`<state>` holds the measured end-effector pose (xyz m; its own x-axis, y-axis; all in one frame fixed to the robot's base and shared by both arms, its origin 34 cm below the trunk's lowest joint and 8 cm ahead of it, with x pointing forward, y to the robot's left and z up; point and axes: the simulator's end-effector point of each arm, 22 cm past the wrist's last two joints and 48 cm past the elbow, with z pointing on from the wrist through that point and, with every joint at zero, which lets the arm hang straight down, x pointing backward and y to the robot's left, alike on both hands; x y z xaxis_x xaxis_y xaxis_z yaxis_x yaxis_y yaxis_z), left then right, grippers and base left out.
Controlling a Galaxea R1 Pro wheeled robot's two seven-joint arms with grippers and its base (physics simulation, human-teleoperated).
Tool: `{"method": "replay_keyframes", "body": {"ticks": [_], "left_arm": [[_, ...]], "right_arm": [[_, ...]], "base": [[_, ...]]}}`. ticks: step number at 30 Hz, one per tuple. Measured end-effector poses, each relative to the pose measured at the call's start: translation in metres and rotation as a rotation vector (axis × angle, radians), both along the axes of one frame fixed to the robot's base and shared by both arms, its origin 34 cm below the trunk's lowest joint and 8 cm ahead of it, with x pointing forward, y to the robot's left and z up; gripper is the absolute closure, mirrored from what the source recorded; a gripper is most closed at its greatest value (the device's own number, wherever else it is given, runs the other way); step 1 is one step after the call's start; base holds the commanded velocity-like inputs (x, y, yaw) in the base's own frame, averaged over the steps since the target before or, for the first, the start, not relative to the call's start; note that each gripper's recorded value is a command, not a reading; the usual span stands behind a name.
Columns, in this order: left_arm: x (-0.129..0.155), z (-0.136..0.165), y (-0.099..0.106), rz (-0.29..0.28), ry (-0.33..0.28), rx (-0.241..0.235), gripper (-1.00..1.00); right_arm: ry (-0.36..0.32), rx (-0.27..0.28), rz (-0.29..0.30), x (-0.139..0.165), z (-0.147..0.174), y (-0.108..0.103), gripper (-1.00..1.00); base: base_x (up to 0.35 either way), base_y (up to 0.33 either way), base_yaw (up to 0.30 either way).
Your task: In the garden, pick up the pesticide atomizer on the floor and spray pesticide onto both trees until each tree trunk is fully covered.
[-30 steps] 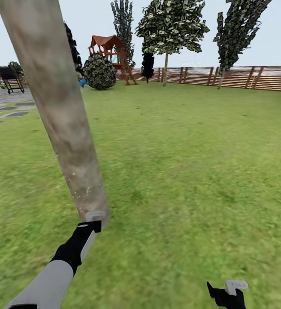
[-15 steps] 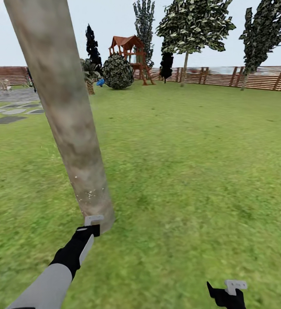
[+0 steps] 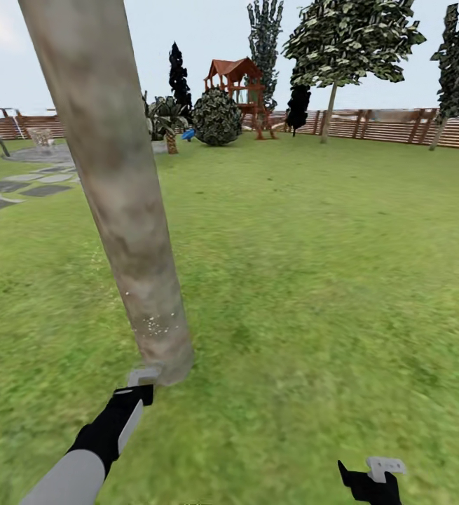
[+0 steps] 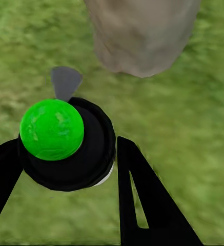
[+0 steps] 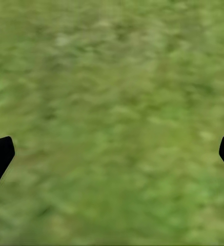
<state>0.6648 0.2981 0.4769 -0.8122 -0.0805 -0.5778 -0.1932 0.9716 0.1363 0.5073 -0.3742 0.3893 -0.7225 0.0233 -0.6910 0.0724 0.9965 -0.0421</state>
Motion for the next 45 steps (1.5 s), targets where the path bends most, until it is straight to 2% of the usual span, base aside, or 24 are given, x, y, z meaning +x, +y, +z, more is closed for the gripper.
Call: {"method": "replay_keyframes", "body": {"ticks": [7,14,18,21,24,28,31,33,35,37,38,41,43,44,45], "left_arm": [[-0.003,-0.002,-0.001,0.001,0.005,-0.004,1.0],[0.002,0.003,-0.003,0.0,-0.01,-0.004,1.0],[0.007,0.007,-0.011,-0.005,-0.023,-0.014,1.0],[0.013,0.013,-0.001,0.002,-0.035,0.001,1.0],[0.029,0.037,0.013,0.03,-0.086,0.044,1.0],[0.036,0.052,0.002,0.02,-0.07,0.037,1.0],[0.053,0.075,-0.029,-0.026,-0.122,0.022,1.0],[0.064,0.096,-0.038,-0.044,-0.168,0.023,1.0],[0.075,0.128,-0.031,-0.034,-0.211,0.024,1.0],[0.076,0.135,-0.021,-0.016,-0.218,0.025,1.0],[0.076,0.138,-0.011,-0.002,-0.221,0.033,1.0],[0.072,0.143,0.038,0.048,-0.214,0.08,1.0],[0.072,0.144,0.038,0.046,-0.216,0.073,1.0],[0.074,0.144,0.031,0.031,-0.218,0.071,1.0],[0.076,0.144,0.015,-0.006,-0.216,0.07,1.0]], "right_arm": [[0.0,0.0,0.0,0.0,0.0,0.0,-1.0],[0.0,0.0,0.0,0.0,0.0,0.0,-1.0],[0.0,0.0,0.0,0.0,0.0,0.0,-1.0],[0.0,0.0,0.0,0.0,0.0,0.0,-1.0],[0.0,0.0,0.001,0.0,0.0,0.0,-1.0],[0.001,0.0,0.0,0.0,0.0,0.0,-1.0],[0.001,0.001,0.0,0.0,0.0,0.0,-1.0],[0.001,0.001,0.0,0.0,0.0,0.0,-1.0],[0.001,0.001,0.001,0.0,0.0,0.001,-1.0],[0.001,0.001,0.001,0.0,0.0,0.001,-1.0],[0.001,0.001,0.001,0.0,0.0,0.001,-1.0],[0.001,0.001,0.001,0.0,0.0,0.001,-1.0],[0.001,0.001,0.001,0.0,0.0,0.001,-1.0],[0.001,0.001,0.001,0.0,0.0,0.001,-1.0],[0.001,0.001,0.001,-0.001,0.0,0.001,-1.0]], "base": [[-0.223,0.064,0.03],[-0.01,0.001,0.11],[0.0,0.0,0.093],[0.0,0.0,0.004],[0.0,0.0,0.0],[0.0,0.0,0.0],[0.0,0.0,0.0],[0.0,0.0,0.0],[0.0,0.0,0.0],[0.0,0.0,0.0],[0.0,0.0,0.0],[0.0,0.0,0.0],[0.0,0.0,0.0],[0.0,0.0,0.0],[0.0,0.0,0.0]]}}
